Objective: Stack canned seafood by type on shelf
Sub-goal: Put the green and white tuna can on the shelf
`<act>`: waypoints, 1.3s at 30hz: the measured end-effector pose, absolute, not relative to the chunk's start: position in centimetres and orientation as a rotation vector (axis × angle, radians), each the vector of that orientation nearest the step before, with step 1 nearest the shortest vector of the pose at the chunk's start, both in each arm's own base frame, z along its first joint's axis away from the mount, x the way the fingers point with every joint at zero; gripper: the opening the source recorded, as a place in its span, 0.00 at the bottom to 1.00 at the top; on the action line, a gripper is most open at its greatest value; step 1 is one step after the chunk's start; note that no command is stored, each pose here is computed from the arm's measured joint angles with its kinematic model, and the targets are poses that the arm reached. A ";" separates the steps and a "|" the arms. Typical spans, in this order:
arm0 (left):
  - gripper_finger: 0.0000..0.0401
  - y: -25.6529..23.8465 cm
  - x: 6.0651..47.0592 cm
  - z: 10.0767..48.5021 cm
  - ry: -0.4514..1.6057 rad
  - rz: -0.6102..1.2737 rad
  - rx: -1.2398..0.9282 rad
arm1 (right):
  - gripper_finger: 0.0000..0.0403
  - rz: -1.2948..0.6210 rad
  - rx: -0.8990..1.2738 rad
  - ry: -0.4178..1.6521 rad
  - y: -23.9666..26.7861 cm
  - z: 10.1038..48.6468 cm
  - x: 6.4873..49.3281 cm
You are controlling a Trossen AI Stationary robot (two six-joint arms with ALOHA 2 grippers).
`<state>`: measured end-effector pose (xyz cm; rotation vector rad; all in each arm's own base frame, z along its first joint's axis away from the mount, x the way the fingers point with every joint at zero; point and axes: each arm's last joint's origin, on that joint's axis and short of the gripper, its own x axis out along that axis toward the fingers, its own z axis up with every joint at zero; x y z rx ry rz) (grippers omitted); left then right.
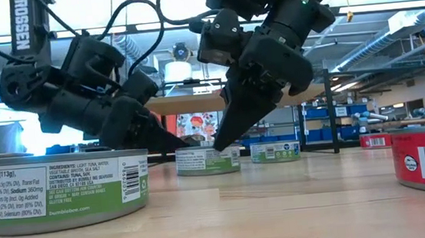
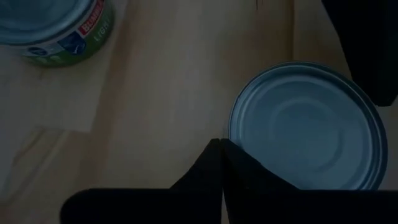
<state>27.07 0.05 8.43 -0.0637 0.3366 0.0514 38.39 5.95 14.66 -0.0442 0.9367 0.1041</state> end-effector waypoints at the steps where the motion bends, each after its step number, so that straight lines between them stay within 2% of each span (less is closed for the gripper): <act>1: 0.00 0.1 27.1 8.3 0.331 0.049 -0.072 | 0.02 0.091 -0.043 0.937 5.9 14.7 38.4; 14: 0.00 0.1 27.0 7.9 0.348 0.050 -0.076 | 0.02 -0.009 -0.082 0.908 5.9 15.4 38.5; 24: 0.00 0.0 26.1 7.3 0.374 0.020 -0.063 | 0.02 -0.095 -0.025 0.799 5.1 18.6 38.3; 32: 0.00 0.1 26.2 7.6 0.341 0.045 -0.068 | 0.02 -0.083 0.023 0.806 4.6 18.4 38.4; 39: 0.00 -0.1 26.5 8.4 0.272 -0.015 -0.060 | 0.02 -0.127 0.075 0.781 3.2 18.5 38.8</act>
